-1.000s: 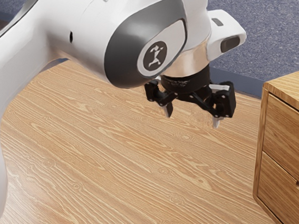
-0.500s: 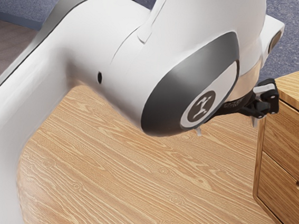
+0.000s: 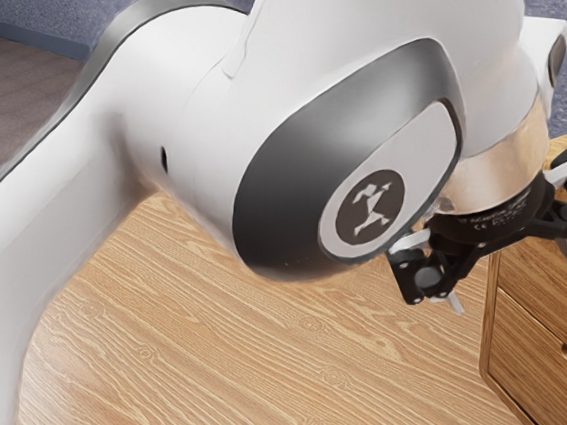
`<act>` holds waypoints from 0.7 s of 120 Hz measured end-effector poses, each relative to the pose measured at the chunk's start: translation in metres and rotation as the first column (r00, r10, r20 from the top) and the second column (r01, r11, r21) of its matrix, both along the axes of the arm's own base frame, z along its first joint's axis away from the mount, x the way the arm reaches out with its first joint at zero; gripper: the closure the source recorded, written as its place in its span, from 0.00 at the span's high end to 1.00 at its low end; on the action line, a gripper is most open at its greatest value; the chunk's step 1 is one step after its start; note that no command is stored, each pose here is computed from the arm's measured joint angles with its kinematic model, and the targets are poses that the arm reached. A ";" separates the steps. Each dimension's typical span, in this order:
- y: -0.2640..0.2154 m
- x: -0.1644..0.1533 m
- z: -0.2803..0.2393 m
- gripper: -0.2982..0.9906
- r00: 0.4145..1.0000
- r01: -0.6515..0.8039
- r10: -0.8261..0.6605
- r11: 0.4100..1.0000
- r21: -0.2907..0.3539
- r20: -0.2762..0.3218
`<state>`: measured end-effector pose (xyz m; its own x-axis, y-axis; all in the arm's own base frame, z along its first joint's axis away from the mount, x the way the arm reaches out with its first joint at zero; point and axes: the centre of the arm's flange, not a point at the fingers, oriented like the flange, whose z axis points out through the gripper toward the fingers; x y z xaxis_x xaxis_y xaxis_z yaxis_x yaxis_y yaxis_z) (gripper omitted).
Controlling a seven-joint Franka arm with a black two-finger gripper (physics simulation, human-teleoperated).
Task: Pull the drawer handle with one arm to open the drawer
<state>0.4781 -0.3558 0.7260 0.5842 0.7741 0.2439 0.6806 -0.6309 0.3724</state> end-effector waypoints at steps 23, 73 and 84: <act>-0.002 0.002 -0.002 0.75 1.000 -0.019 0.016 0.995 -0.099 -0.027; -0.022 0.012 -0.036 0.75 0.996 -0.073 0.067 0.991 -0.114 -0.056; -0.016 0.017 -0.035 0.75 0.995 -0.091 0.086 0.989 -0.114 -0.049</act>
<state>0.4952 -0.3716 0.6910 0.5200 0.8449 0.1254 0.7491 -0.5217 0.4082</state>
